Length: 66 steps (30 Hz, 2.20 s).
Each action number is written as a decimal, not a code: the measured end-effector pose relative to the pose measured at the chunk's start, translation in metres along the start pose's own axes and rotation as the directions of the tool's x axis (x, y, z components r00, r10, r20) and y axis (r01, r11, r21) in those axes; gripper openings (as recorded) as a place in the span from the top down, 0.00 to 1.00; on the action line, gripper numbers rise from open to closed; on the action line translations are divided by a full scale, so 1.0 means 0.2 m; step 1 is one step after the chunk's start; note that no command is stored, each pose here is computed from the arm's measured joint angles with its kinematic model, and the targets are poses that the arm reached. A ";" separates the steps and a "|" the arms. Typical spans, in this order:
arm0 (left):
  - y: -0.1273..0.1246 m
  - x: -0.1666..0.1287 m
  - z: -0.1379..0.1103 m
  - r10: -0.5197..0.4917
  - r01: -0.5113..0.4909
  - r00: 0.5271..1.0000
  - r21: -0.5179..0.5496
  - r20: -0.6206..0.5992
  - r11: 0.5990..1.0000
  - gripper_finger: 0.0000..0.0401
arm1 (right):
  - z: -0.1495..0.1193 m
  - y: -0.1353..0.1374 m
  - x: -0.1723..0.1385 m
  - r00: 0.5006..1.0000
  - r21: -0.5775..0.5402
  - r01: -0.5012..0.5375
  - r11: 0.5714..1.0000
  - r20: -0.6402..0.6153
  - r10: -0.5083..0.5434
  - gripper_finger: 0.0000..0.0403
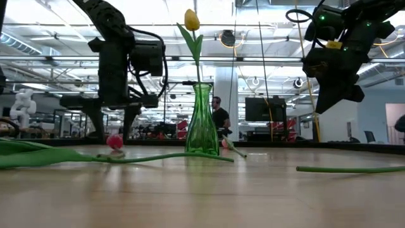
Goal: Sort flowers into vase by color
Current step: Put the red tulip into the transparent vase
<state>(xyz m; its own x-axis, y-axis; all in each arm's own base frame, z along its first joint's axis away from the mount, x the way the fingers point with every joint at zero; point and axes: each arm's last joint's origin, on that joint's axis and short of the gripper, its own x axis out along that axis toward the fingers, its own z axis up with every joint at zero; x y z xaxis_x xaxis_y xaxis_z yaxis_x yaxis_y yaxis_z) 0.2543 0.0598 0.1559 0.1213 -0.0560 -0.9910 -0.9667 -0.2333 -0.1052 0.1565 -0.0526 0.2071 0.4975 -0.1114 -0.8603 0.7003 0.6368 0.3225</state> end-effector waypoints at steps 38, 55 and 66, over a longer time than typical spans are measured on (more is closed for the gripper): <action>-0.05 0.10 -0.02 -0.013 0.014 0.999 -0.027 0.030 1.000 0.97 | -0.01 0.01 0.00 1.000 -0.011 -0.002 1.000 -0.004 0.002 1.00; 0.02 -0.24 -0.03 -0.249 0.252 0.950 0.011 0.186 0.968 0.96 | -0.01 0.01 0.00 1.000 -0.011 -0.002 1.000 -0.004 0.002 1.00; 0.26 -0.62 -0.05 -0.476 0.361 0.815 0.352 0.331 0.863 0.96 | -0.01 0.01 0.00 1.000 0.021 -0.002 1.000 -0.004 0.002 1.00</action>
<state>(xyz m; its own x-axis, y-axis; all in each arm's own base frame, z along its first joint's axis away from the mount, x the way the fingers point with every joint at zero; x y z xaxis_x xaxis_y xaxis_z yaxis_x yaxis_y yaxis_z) 0.1907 0.0447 0.2731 0.4844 0.3872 -0.7845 -0.8702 0.1204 -0.4778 0.1572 -0.0501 0.2070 0.4963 -0.1069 -0.8616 0.7100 0.6211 0.3319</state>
